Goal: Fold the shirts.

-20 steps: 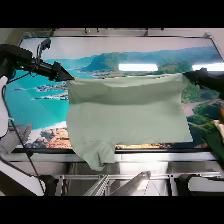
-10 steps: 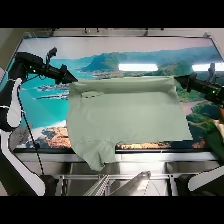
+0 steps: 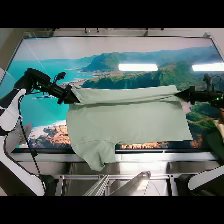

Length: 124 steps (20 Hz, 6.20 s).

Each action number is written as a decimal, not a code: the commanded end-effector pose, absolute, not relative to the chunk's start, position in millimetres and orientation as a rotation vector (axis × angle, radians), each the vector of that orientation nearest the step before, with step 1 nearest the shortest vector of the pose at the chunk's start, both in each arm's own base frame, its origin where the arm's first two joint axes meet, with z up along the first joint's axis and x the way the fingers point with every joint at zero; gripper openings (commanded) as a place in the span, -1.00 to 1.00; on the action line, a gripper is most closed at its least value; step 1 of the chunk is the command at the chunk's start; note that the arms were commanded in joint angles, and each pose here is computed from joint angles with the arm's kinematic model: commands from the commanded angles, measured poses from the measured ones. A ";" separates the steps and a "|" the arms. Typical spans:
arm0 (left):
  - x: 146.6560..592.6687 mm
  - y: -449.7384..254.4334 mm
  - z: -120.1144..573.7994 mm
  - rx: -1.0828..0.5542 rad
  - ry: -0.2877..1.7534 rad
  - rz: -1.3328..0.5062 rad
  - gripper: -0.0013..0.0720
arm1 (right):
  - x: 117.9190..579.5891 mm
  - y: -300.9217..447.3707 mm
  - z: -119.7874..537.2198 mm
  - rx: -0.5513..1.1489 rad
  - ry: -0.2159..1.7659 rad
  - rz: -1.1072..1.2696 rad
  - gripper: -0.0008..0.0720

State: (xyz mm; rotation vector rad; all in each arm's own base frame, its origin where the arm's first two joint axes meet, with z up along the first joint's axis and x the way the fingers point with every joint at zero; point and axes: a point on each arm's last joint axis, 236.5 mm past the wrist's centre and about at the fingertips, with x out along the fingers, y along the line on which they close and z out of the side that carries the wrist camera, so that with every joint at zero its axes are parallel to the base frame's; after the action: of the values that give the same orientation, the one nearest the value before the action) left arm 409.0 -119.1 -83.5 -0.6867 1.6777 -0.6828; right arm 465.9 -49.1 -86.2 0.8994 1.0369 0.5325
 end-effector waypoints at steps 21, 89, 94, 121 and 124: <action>207.6 -125.7 -36.0 -0.707 2.016 -0.601 0.91 | 354.0 -86.6 -67.9 0.938 1.290 0.328 0.20; 174.3 -196.9 -105.1 -0.868 1.630 -0.358 -0.90 | 244.5 -38.1 -108.8 0.930 1.684 0.444 -0.31; 169.1 -203.4 -82.2 -0.870 1.664 -0.484 -0.90 | 245.7 -28.4 -84.7 0.994 1.681 0.536 -0.92; 382.0 -56.3 8.1 -0.773 1.415 -0.438 -0.92 | 421.2 -29.4 -35.7 0.807 1.028 0.490 -0.92; 437.5 -62.3 -3.3 -0.724 1.401 -0.472 -0.92 | 451.5 -29.0 -63.8 0.798 0.970 0.425 -0.92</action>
State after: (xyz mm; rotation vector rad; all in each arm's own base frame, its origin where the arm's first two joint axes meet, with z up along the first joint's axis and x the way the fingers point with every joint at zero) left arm 387.0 -56.2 7.5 -0.7609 1.4236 -0.4522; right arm 415.2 -24.6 -39.2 0.8419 1.0549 0.5157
